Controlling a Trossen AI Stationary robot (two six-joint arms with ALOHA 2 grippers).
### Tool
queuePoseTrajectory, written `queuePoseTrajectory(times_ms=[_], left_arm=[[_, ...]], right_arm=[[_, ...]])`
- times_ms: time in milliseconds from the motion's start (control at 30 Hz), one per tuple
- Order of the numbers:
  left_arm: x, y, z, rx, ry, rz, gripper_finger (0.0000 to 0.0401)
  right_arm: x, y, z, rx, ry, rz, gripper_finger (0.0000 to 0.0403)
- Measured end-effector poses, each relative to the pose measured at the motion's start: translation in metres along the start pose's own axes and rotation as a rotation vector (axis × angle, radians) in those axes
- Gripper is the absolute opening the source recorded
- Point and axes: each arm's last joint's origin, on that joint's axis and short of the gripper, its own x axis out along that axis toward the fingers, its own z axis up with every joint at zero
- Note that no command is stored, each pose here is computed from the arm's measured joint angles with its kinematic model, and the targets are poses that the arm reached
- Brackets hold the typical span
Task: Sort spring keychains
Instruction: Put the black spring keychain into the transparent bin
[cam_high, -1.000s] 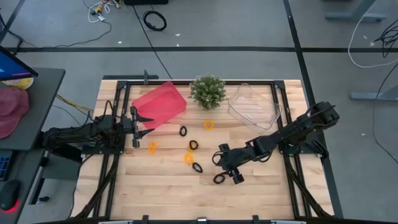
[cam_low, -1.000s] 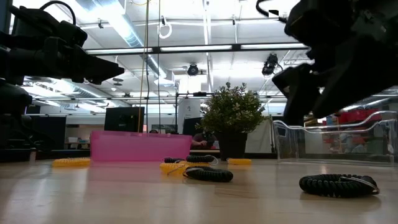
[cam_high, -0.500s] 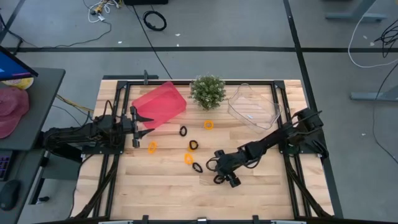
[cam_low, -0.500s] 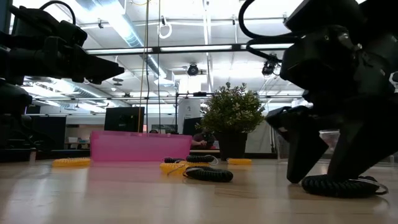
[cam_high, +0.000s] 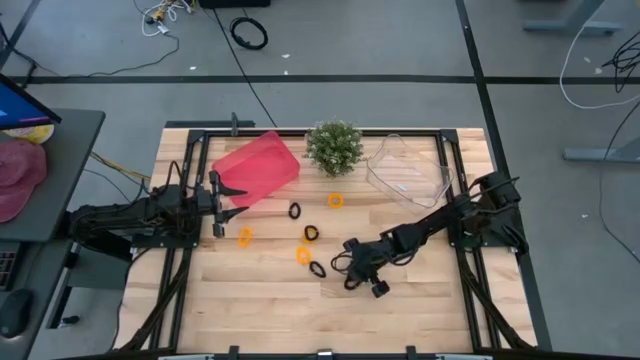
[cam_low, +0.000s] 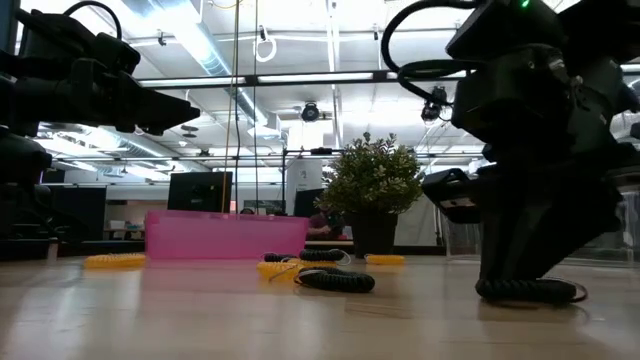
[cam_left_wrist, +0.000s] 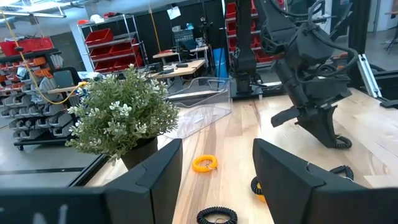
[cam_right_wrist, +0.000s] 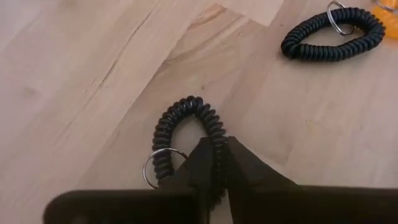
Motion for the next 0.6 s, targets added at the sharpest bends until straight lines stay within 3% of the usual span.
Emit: queuePoseTrajectory(times_ms=[233, 600], left_arm=[[0.000, 0.000, 0.000, 0.000, 0.000, 0.000, 0.0200], [0.000, 0.000, 0.000, 0.000, 0.000, 0.000, 0.0200]], right_arm=[[-0.029, 0.005, 0.004, -0.018, 0.007, -0.021, 0.0010], [-0.109, 0.008, 0.006, -0.066, 0.112, -0.571, 0.0010]])
